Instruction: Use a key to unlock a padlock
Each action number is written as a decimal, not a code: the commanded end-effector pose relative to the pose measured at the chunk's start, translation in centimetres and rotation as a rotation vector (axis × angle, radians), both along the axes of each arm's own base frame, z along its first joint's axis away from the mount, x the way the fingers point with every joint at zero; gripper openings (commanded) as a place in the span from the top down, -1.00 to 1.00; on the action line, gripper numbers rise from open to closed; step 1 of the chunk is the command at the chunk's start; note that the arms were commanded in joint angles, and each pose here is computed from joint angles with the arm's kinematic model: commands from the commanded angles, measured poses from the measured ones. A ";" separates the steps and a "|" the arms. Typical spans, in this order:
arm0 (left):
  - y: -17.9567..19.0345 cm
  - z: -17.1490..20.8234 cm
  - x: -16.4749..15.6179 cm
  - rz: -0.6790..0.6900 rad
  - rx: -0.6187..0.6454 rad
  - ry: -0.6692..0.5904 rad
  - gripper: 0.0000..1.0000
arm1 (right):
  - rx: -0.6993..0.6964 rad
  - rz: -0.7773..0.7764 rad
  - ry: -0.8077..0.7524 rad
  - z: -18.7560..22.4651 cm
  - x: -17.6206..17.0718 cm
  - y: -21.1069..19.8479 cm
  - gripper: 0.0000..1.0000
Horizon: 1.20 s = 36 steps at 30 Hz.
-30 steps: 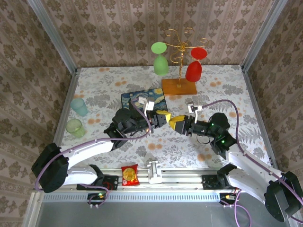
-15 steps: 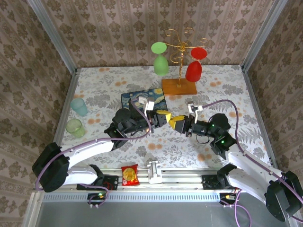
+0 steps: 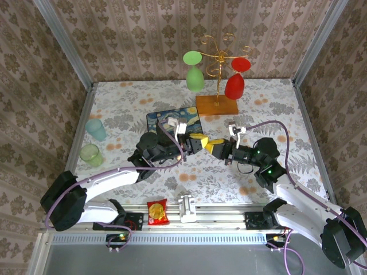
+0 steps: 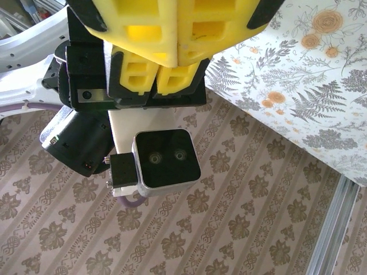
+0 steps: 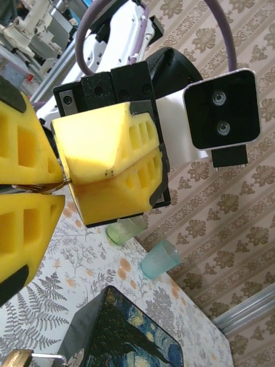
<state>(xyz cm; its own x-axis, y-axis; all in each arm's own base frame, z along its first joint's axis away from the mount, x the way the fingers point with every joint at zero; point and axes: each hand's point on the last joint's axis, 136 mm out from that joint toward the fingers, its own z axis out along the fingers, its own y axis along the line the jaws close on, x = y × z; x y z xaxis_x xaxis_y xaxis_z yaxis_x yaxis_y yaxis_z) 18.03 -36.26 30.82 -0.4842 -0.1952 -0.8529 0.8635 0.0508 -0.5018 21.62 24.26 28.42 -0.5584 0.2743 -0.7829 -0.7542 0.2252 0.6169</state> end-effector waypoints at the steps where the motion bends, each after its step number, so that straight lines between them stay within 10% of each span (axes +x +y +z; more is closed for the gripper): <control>1: 0.2 -1.0 0.3 0.007 0.012 0.022 1.00 | 0.040 0.010 -0.080 2.3 -0.4 0.1 0.89; 6: 0.1 -1.4 0.5 0.012 0.030 0.029 0.93 | 0.044 -0.003 -0.080 2.1 -0.4 -0.1 1.00; 9: 1.1 -1.4 1.6 0.087 0.017 0.043 -0.99 | 0.017 -0.020 -0.059 1.2 -0.2 -0.2 1.00; 13: 4.8 1.2 3.9 0.276 -0.043 0.029 -1.00 | -0.069 -0.085 0.008 -1.9 0.7 -0.7 1.00; 19: 9.7 -5.5 5.8 0.563 0.296 0.121 -1.00 | -0.203 -0.193 0.155 -6.8 2.5 -1.7 1.00; 26: 11.4 -16.4 4.3 0.564 0.455 0.309 -0.93 | -0.298 -0.252 0.273 -11.4 3.5 -2.2 1.00; 36: 11.0 -22.7 6.9 0.548 0.553 0.310 -0.74 | -0.338 -0.233 0.309 -13.6 4.2 -1.5 1.00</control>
<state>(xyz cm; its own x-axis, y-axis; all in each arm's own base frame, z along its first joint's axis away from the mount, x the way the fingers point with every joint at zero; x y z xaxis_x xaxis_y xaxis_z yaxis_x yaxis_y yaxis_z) 23.54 -24.02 6.75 -0.7165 -0.0451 -0.6962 0.4089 0.7814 -0.4715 25.51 22.55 14.92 -0.7472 0.1902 -0.6367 -0.4370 0.5813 0.6864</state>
